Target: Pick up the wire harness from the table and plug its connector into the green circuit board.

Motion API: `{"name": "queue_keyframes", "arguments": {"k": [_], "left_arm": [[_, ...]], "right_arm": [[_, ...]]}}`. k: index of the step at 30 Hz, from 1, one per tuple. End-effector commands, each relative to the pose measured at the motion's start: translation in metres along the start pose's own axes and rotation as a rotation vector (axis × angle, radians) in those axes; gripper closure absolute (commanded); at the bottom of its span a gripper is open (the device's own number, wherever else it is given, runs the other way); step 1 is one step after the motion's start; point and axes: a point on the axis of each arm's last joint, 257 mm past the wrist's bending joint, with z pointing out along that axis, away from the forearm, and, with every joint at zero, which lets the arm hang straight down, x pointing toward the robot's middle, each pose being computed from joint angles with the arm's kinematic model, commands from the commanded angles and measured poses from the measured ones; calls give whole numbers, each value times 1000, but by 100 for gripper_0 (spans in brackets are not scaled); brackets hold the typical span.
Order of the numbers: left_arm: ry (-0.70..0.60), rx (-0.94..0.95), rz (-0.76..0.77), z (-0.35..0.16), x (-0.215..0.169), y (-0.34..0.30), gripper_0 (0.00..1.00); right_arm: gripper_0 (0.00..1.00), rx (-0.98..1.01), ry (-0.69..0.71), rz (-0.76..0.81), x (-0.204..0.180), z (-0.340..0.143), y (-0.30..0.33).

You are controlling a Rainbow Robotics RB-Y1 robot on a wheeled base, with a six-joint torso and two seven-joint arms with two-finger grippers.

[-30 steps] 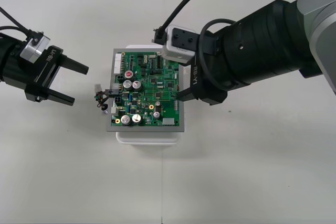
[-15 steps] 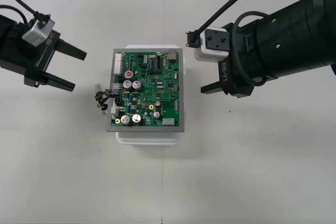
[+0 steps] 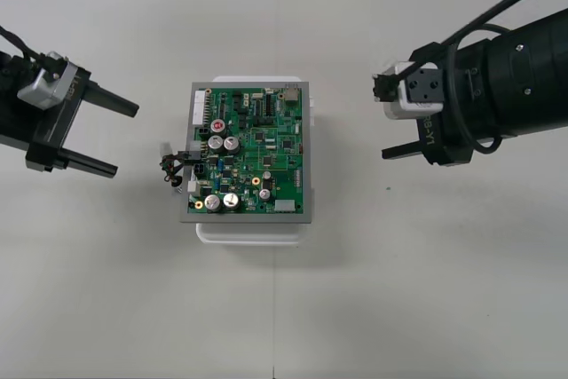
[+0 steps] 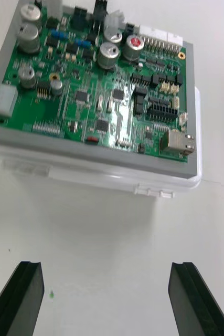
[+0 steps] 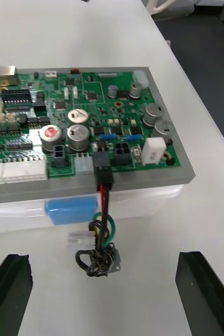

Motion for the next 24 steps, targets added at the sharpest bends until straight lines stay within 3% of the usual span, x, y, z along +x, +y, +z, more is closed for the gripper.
{"name": "queue_keyframes", "arguments": {"k": [1,11,24], "left_arm": [[12,18,18,-3,-3,-23,20],[16,-130,76,-5,-8,3,20],[2,-190,96,14,-12,14,20]], "right_arm": [[31,41,39,-48,22,-23,-7],[31,51,44,-112,62,-34,-22],[31,48,79,-188,97,-44,-19]]}}
